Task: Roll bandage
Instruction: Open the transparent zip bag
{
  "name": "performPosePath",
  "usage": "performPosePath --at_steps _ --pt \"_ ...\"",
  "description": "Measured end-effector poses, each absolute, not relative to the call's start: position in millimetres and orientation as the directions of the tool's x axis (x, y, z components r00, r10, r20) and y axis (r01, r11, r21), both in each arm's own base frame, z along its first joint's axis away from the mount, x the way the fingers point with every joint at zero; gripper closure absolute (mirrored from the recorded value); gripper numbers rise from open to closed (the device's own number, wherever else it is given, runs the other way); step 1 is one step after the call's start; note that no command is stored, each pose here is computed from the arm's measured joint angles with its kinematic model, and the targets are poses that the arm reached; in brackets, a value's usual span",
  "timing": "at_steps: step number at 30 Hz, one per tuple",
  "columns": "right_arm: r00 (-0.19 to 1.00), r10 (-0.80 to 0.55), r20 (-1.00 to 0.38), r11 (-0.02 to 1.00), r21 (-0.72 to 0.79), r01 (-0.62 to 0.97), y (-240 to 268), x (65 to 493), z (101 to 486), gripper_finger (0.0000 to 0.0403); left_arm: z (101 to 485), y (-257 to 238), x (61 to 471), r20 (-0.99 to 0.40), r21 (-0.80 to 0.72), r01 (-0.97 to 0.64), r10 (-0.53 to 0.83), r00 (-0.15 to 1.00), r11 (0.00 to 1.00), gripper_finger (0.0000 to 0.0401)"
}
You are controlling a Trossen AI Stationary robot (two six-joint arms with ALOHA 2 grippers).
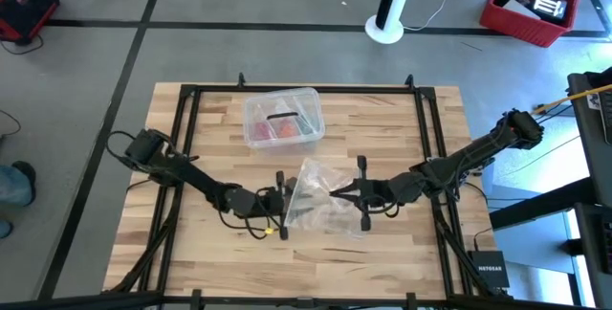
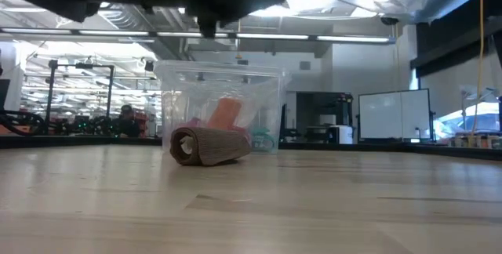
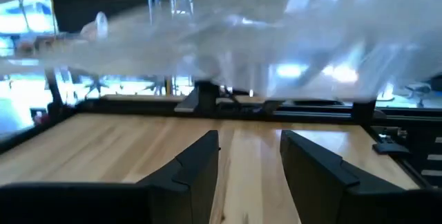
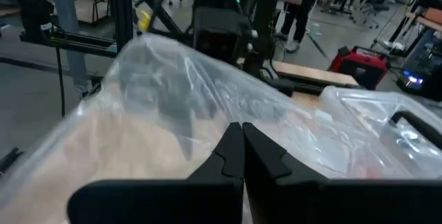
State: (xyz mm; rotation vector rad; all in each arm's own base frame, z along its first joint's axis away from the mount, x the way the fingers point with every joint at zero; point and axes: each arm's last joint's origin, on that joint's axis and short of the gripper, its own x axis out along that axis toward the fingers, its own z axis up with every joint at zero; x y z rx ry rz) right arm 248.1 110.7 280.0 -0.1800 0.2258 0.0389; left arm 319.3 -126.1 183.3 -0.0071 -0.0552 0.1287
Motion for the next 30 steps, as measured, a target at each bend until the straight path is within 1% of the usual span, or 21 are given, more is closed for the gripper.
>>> performPosePath --at_steps 5,9,11,14,17,21,26,28,30 --pt "0.974 0.022 -0.224 0.986 -0.154 -0.057 111 248 280 0.0403 199 -128 319 0.099 -0.005 -0.130 0.130 0.987 0.992 0.0250" --pt "0.977 0.076 -0.198 0.986 -0.130 -0.103 113 249 283 0.0403 211 -123 317 0.126 -0.029 -0.156 0.158 0.979 0.987 0.0249" --pt "0.978 0.082 -0.192 0.986 -0.127 -0.108 114 251 282 0.0403 219 -122 315 0.148 -0.043 -0.157 0.162 0.976 0.987 0.0249" --pt "0.970 0.079 -0.228 0.984 -0.138 -0.112 117 257 272 0.0403 229 -124 316 0.173 -0.046 -0.146 0.152 0.973 0.988 0.0249" --pt "0.966 0.076 -0.246 0.983 -0.144 -0.114 120 263 263 0.0403 228 -125 317 0.147 -0.033 -0.140 0.144 0.979 0.990 0.0248" --pt "0.967 0.069 -0.247 0.983 -0.150 -0.109 121 271 255 0.0403 224 -125 318 0.108 -0.066 -0.138 0.145 0.984 0.988 0.0248" --pt "0.961 0.075 -0.267 0.984 -0.137 -0.115 114 281 246 0.0403 223 -124 319 0.106 -0.073 -0.138 0.146 0.984 0.988 0.0249" --pt "0.961 0.088 -0.261 0.984 -0.126 -0.124 113 285 244 0.0403 223 -125 319 0.107 -0.055 -0.129 0.134 0.985 0.990 0.0255" --pt "0.965 0.096 -0.242 0.985 -0.120 -0.128 113 286 245 0.0403 223 -125 319 0.108 -0.048 -0.109 0.114 0.988 0.993 0.0271"
